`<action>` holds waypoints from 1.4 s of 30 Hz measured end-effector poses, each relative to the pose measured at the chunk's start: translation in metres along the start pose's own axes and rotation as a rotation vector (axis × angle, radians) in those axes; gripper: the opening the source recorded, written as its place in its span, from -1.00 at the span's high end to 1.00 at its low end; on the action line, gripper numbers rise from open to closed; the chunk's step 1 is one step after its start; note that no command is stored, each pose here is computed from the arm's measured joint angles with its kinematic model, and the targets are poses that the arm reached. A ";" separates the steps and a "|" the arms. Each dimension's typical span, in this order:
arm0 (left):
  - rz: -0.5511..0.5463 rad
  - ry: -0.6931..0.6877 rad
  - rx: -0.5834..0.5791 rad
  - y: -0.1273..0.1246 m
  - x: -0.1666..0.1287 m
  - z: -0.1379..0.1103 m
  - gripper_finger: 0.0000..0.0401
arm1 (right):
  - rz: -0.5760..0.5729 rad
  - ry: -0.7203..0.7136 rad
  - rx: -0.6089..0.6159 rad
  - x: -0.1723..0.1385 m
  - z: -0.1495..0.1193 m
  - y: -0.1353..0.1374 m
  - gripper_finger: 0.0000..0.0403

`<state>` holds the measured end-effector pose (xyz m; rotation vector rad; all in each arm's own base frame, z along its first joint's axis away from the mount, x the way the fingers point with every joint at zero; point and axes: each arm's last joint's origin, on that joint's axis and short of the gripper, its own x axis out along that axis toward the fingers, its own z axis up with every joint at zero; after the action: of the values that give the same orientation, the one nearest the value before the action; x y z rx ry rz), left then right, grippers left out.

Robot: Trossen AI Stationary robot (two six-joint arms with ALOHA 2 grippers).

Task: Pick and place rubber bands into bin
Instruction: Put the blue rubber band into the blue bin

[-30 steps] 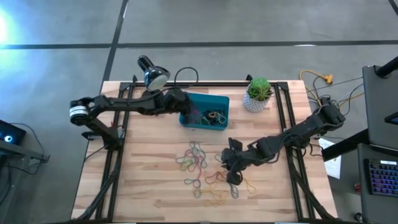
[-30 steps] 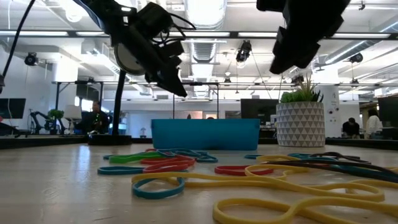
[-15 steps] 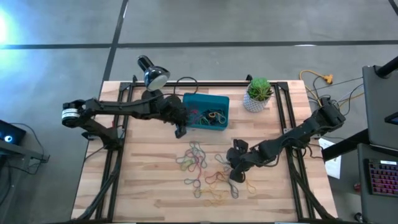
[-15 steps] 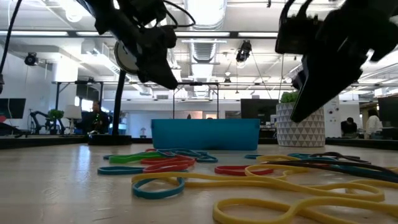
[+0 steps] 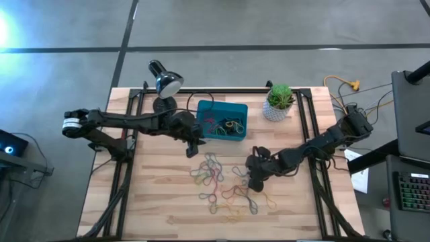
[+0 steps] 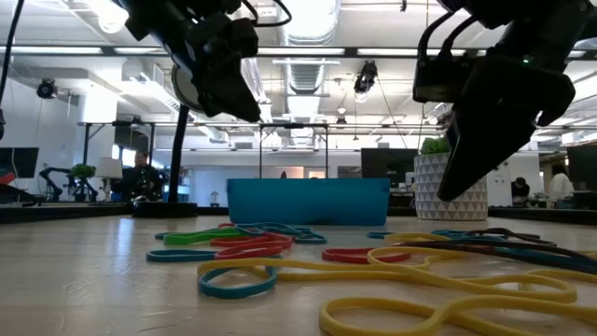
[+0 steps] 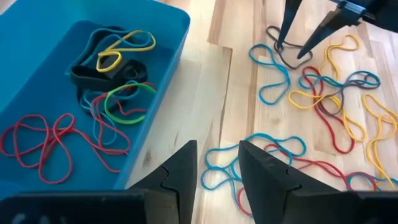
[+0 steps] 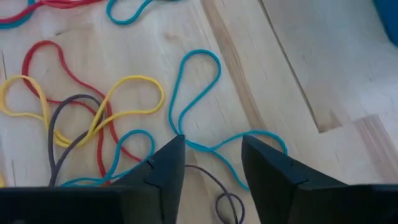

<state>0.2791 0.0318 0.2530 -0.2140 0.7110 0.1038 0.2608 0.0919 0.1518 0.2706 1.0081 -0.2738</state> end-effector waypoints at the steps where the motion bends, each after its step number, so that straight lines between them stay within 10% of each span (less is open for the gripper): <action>1: -0.001 0.001 0.001 -0.001 0.000 0.000 0.49 | 0.005 0.004 -0.005 0.000 0.000 0.000 0.23; 42: 0.010 0.027 -0.063 -0.003 0.009 -0.018 0.49 | 0.100 0.154 -0.159 0.039 0.004 -0.009 0.08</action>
<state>0.2751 0.0254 0.2341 -0.2727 0.7361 0.1333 0.2803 0.0782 0.1199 0.1983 1.1585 -0.0820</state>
